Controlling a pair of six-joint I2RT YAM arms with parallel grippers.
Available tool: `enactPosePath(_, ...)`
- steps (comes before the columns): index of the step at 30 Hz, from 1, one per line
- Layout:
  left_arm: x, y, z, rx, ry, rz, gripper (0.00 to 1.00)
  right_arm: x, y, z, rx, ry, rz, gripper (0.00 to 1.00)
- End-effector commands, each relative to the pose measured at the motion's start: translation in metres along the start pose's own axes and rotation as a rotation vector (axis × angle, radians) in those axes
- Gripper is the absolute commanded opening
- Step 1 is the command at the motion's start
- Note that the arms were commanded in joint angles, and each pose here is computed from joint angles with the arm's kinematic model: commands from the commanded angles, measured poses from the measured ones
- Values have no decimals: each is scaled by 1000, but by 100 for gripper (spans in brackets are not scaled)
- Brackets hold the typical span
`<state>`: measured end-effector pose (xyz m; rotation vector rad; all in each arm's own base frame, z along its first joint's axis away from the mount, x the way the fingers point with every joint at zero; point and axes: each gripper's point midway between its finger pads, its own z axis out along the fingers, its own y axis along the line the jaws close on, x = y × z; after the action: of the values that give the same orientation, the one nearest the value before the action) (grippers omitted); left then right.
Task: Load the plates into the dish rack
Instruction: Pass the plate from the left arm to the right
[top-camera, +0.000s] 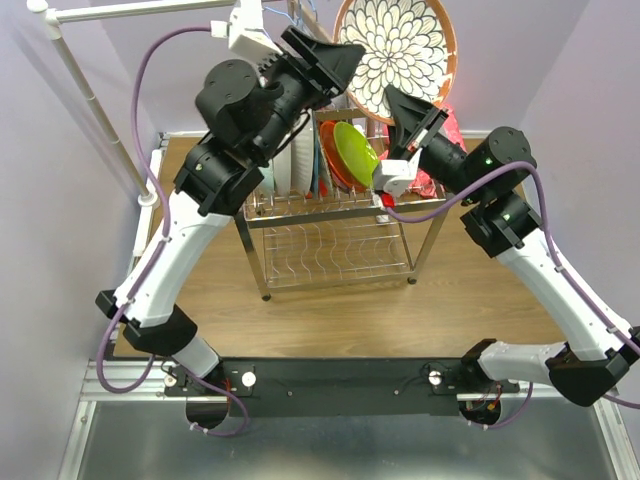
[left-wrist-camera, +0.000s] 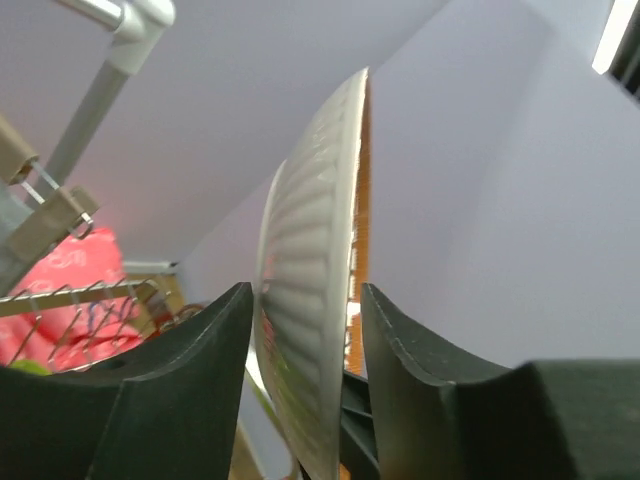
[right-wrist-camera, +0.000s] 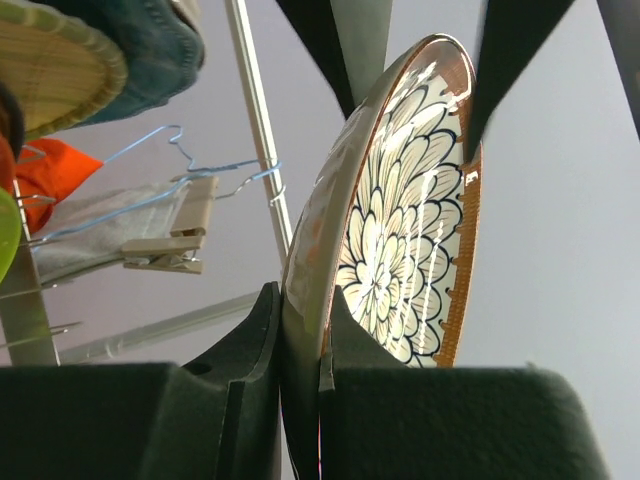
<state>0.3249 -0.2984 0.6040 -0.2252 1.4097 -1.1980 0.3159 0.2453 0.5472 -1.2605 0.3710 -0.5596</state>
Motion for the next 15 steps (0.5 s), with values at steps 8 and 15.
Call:
enactPosePath(8, -103, -80, -74, 223, -274, 31, 74, -1, -111, -25, 327, 15, 141, 1)
enactPosePath(15, -141, -68, -121, 131, -390, 149, 74, -6, -162, -26, 397, -43, 578, 1)
